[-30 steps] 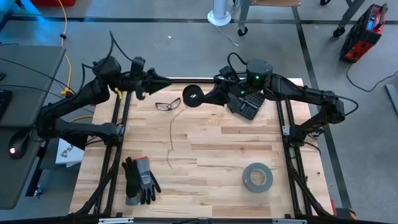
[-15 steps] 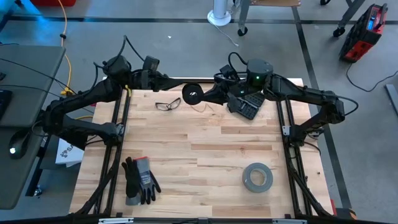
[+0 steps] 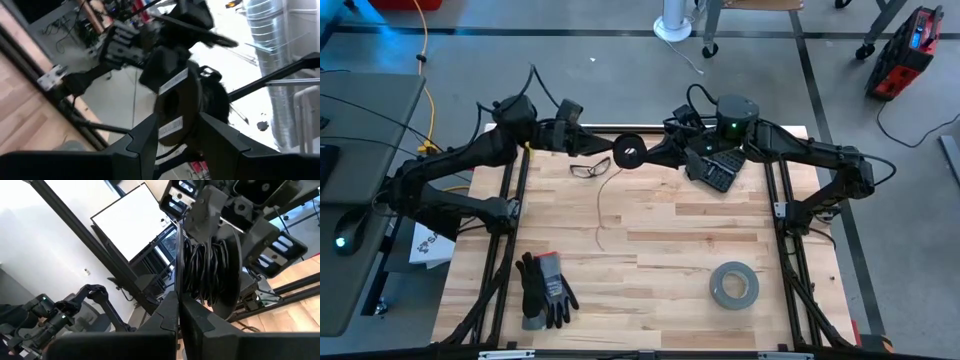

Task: Coil cords
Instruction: Uncoil the black wire from the black spool

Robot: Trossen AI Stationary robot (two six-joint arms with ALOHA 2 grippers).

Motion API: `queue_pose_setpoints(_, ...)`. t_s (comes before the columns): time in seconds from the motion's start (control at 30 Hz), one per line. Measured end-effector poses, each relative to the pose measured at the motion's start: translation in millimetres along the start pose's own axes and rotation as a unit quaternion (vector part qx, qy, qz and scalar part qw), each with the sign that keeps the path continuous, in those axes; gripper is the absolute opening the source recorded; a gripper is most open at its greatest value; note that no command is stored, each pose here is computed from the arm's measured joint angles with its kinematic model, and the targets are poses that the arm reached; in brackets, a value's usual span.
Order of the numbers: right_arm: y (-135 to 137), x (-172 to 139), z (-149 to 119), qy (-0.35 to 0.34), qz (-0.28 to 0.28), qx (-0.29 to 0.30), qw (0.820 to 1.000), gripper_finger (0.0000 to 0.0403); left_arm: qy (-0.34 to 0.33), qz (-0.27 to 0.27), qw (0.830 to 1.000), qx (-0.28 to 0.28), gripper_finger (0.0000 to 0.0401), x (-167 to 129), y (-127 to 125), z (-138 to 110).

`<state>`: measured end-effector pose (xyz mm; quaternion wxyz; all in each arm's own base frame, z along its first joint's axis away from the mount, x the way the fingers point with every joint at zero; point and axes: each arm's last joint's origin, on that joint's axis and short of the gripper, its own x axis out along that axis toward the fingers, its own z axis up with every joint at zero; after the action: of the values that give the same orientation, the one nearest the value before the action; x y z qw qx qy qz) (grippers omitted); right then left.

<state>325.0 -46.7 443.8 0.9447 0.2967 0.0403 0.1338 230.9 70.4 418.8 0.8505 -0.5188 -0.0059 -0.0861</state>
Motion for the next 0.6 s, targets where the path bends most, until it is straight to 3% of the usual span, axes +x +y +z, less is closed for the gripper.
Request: queue_pose_setpoints(0.6,-1.0,0.1,-1.7,0.007,-0.005,0.002,1.000,0.0000,0.001,0.021,1.000,0.013,0.0131,3.1,6.8,0.0)
